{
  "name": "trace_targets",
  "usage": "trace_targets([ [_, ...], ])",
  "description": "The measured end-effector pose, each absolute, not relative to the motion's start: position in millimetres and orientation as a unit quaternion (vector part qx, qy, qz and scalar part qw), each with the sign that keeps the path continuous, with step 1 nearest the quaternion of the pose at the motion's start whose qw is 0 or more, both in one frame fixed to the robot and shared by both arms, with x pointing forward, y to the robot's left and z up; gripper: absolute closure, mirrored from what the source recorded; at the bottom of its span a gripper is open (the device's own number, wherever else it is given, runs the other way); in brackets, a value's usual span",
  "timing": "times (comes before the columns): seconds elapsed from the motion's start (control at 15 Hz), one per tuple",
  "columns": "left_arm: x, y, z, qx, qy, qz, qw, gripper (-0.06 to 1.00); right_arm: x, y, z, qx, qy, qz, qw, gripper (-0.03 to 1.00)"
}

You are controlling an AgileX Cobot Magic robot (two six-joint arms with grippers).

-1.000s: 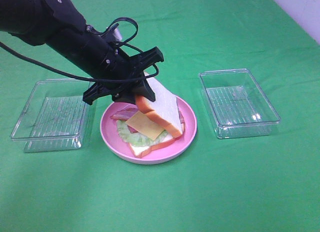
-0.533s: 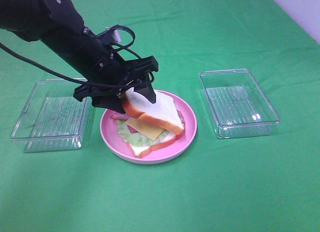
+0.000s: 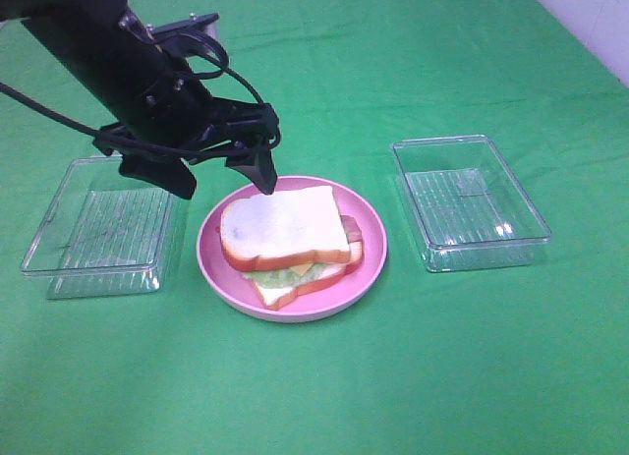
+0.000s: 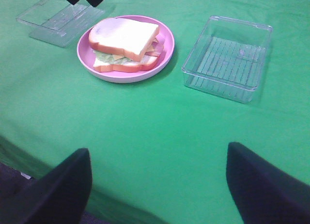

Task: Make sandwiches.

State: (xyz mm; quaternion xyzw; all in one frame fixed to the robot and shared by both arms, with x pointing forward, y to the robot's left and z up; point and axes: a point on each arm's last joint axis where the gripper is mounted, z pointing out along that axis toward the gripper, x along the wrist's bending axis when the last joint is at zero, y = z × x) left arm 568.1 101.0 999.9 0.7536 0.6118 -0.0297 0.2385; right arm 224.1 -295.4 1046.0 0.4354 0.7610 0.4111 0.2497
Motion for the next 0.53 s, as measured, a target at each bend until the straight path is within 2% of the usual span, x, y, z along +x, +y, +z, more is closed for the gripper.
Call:
trace_targets([
  [0.27,532,131,1068,0.793,0.567,0.035,0.221,0.12,224,-295,1046,0.435,0.761,0.411,0.250,0.24],
  [0.33,532,131,1068,0.793,0.567,0.035,0.221,0.12,224,-295,1046,0.435,0.761,0.411,0.250,0.24],
  [0.53,490,154,1116,0.794,0.567,0.035,0.217,0.12,224,-295,1046,0.435,0.761,0.411,0.250,0.24],
])
